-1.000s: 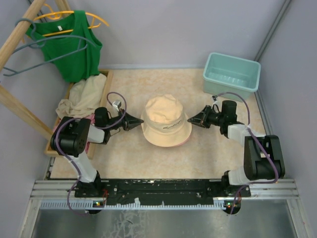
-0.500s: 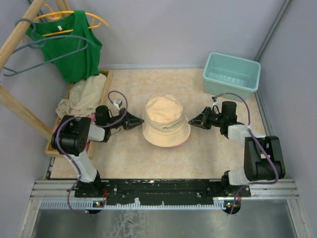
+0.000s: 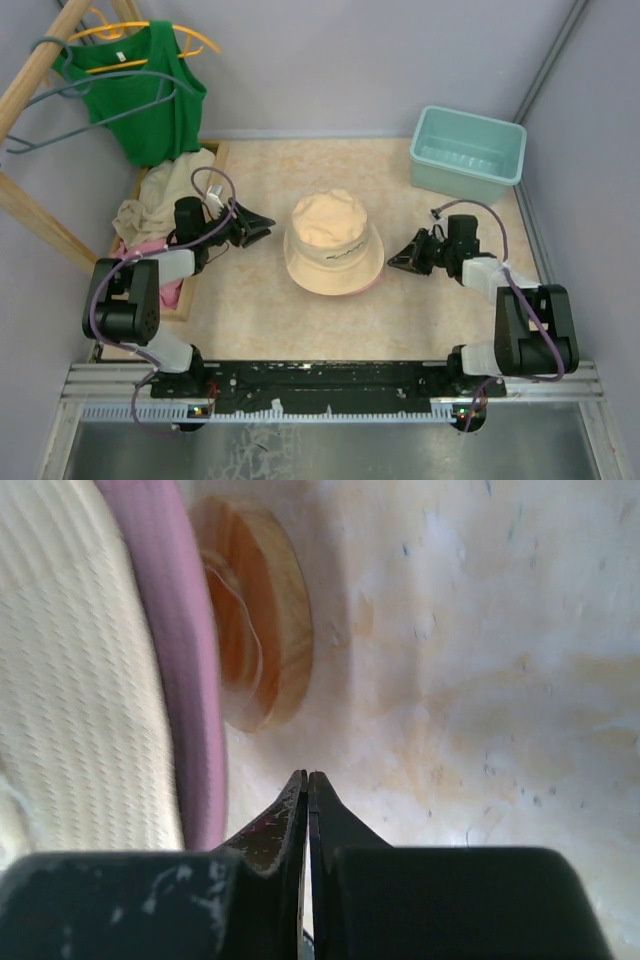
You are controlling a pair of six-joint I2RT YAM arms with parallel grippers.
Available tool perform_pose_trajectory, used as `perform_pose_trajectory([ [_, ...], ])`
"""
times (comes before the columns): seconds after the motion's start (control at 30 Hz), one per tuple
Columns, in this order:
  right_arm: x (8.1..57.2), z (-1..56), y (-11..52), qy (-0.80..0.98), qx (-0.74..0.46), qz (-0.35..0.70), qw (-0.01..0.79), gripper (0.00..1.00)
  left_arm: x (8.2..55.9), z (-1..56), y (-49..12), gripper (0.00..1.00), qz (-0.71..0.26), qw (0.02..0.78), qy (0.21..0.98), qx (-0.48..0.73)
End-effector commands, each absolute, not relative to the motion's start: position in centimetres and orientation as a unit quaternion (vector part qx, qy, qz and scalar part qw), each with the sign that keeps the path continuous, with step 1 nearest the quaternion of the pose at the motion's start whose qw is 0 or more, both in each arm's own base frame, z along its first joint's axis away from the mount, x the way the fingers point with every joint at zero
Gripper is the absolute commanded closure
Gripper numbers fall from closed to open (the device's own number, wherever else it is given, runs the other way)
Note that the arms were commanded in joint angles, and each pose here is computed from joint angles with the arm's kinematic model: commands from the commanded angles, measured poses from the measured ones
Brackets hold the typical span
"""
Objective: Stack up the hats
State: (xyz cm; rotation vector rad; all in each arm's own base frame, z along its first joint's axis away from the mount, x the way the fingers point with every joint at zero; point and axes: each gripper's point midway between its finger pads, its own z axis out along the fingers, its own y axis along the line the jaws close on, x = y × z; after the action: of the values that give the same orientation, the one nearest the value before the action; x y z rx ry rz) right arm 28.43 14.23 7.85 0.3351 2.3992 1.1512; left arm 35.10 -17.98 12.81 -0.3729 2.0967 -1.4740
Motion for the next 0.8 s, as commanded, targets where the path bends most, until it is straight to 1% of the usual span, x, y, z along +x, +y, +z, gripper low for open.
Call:
perform_pose_trajectory([
  [0.0, 25.8, 6.9, 15.9, 0.871, 0.118, 0.431, 0.203, 1.0, 36.8, 13.5, -15.4, 0.45, -0.486, 0.326, 0.793, -0.17],
  [0.13, 23.5, 6.2, 19.4, 0.855, 0.115, 0.473, 0.178, 1.0, 38.1, 15.1, -13.8, 0.44, -0.447, 0.368, 0.797, -0.174],
  [0.23, 23.1, 6.5, 21.3, 0.835, 0.123, 0.507, 0.176, 1.0, 38.5, 15.7, -13.5, 0.44, -0.445, 0.373, 0.796, -0.17],
  [0.4, 23.7, 7.9, 23.1, 0.785, 0.163, 0.553, 0.227, 1.0, 38.2, 15.5, -13.7, 0.44, -0.453, 0.367, 0.795, -0.168],
  [0.5, 24.5, 8.1, 23.5, 0.774, 0.18, 0.55, 0.255, 1.0, 38.1, 15.4, -13.6, 0.44, -0.449, 0.369, 0.797, -0.163],
  [0.63, 25.6, 7.6, 24.7, 0.771, 0.196, 0.542, 0.27, 1.0, 38.3, 15.5, -13.5, 0.44, -0.445, 0.373, 0.798, -0.161],
  [0.73, 26.4, 7.4, 25.7, 0.763, 0.209, 0.547, 0.272, 1.0, 38.6, 16.1, -13.4, 0.44, -0.444, 0.378, 0.797, -0.156],
  [0.77, 26.6, 6.4, 26.0, 0.769, 0.215, 0.54, 0.266, 1.0, 38.7, 16.2, -13.4, 0.44, -0.443, 0.38, 0.797, -0.155],
])
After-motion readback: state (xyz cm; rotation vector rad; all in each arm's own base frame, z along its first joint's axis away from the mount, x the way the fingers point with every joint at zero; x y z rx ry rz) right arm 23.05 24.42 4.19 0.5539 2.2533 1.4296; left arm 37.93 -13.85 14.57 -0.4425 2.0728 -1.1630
